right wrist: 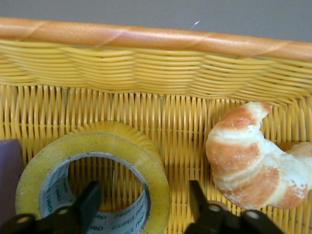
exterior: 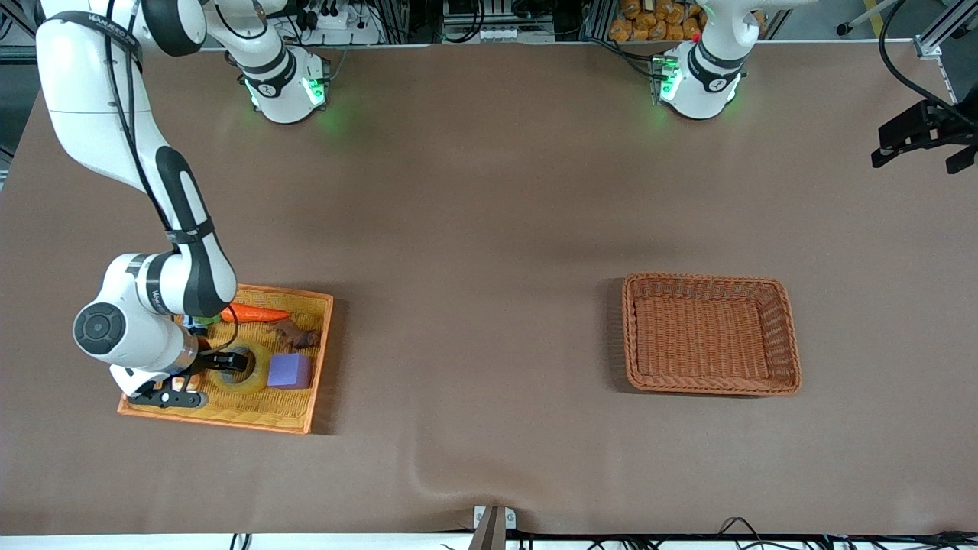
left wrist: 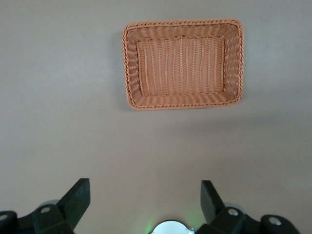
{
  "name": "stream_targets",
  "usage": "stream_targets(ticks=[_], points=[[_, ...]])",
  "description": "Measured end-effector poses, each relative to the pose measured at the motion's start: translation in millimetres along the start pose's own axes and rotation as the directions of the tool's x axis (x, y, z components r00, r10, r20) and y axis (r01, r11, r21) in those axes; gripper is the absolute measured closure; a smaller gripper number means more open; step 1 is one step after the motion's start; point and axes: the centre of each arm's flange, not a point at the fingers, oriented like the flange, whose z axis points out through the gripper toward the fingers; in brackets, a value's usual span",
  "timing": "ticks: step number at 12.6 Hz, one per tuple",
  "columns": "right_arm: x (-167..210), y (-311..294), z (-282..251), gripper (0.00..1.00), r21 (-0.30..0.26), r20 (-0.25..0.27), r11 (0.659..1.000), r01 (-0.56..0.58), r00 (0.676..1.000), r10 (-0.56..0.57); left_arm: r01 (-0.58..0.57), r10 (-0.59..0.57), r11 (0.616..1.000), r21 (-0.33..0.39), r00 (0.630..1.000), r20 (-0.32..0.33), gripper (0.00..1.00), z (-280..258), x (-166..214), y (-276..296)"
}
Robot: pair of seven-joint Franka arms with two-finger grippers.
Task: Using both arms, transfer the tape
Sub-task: 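Move the right gripper down over the yellow tape roll in the tray, then close the right gripper on the tape roll's rim, then lift the tape with the right gripper while the left gripper reaches toward it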
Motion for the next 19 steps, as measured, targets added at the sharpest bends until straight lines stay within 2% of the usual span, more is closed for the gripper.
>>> stream_targets(ticks=[3, 4, 5, 13, 16, 19], points=[[0.0, 2.3, 0.7, 0.58, -0.003, 0.001, 0.999, 0.032, 1.0, -0.032, 0.008, -0.008, 1.0, -0.001, 1.0, 0.003, 0.0, -2.7, -3.7, -3.8], [0.0, 4.5, 0.7, 0.73, -0.005, 0.001, 0.999, 0.033, 0.999, -0.033, 0.009, -0.009, 1.0, -0.001, 1.0, 0.001, 0.0, -3.7, -4.6, -4.6], [0.2, 4.4, -0.7, 0.78, -0.004, 0.001, 0.999, 0.038, 0.999, -0.038, 0.01, -0.01, 1.0, -0.001, 1.0, 0.0, 0.0, -4.6, -5.2, -4.6], [6.4, 4.8, -20.3, 0.78, -0.004, -0.005, 0.997, 0.071, 0.997, -0.071, 0.024, -0.024, 1.0, -0.001, 1.0, -0.011, 0.0, -10.0, -9.2, -11.9], [4.3, 7.7, -78.2, 0.78, 0.004, 0.018, 0.997, 0.071, 0.997, -0.072, 0.028, -0.028, 1.0, -0.002, 1.0, -0.01, 0.0, -9.6, -9.5, -14.0], [-5.3, -9.2, -150.8, 0.78, 0.022, -0.007, 0.995, 0.094, 0.996, -0.094, 0.029, -0.029, 1.0, -0.002, 1.0, -0.008, 0.0, -8.6, -9.0, -14.6]])
